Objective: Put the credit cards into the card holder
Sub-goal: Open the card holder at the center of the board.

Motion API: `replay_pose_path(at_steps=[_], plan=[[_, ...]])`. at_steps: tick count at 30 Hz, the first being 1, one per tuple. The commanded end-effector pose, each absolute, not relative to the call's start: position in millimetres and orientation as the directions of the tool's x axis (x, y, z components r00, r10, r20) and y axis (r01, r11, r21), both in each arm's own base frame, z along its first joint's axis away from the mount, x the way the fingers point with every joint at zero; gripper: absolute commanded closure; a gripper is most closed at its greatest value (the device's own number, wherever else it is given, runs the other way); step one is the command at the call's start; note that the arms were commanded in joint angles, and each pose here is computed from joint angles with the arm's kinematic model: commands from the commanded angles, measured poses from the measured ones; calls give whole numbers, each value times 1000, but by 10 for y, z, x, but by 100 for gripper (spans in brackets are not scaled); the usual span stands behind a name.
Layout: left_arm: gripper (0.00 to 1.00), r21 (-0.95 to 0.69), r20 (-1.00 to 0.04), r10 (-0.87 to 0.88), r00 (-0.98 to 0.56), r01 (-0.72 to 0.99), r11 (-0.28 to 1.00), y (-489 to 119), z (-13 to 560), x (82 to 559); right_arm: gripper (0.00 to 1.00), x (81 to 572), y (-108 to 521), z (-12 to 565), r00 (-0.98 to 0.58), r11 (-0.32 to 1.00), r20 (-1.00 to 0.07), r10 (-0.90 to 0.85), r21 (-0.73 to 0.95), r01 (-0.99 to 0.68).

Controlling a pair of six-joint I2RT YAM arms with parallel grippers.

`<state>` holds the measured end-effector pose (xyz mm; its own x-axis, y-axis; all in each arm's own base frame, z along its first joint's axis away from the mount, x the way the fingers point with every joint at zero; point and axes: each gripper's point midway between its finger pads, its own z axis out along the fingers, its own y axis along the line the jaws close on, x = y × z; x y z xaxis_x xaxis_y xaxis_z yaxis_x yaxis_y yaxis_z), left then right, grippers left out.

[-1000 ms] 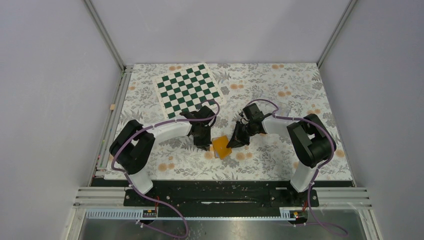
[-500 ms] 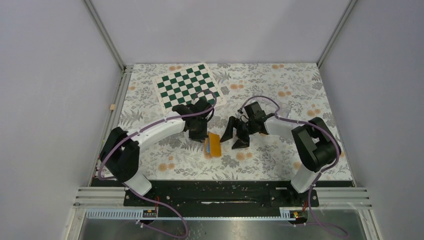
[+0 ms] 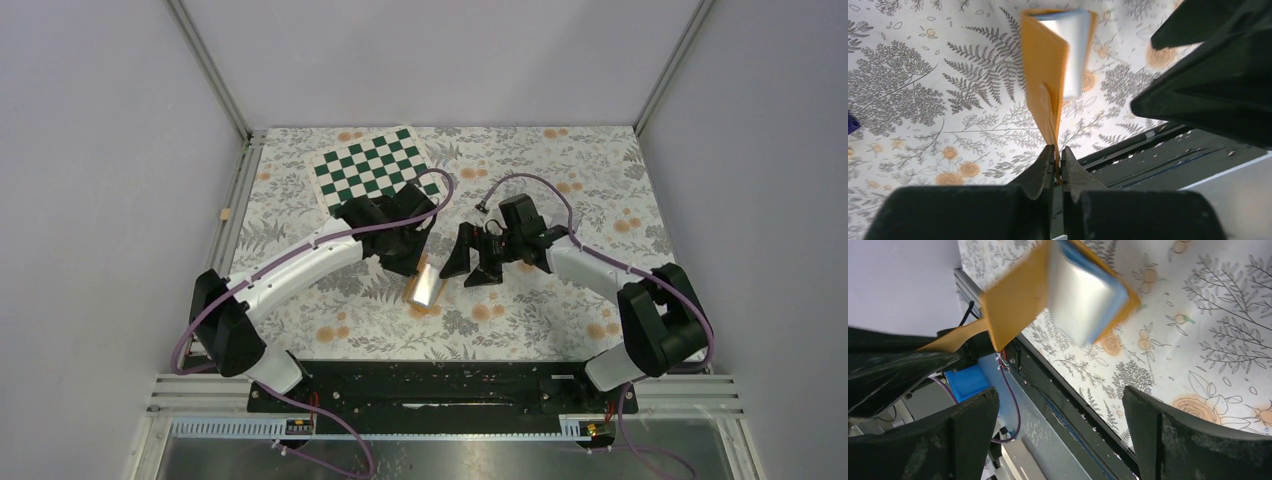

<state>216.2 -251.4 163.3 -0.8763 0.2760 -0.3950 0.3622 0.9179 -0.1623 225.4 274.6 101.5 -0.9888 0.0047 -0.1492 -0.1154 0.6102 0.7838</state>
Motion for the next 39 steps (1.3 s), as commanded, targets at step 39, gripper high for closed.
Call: replay_pose_path(at_steps=[39], plan=[[100, -613, -641, 462, -613, 771, 173, -2969, 3556, 907, 0, 1366, 2437, 3025, -335, 108, -937, -100, 324, -940]])
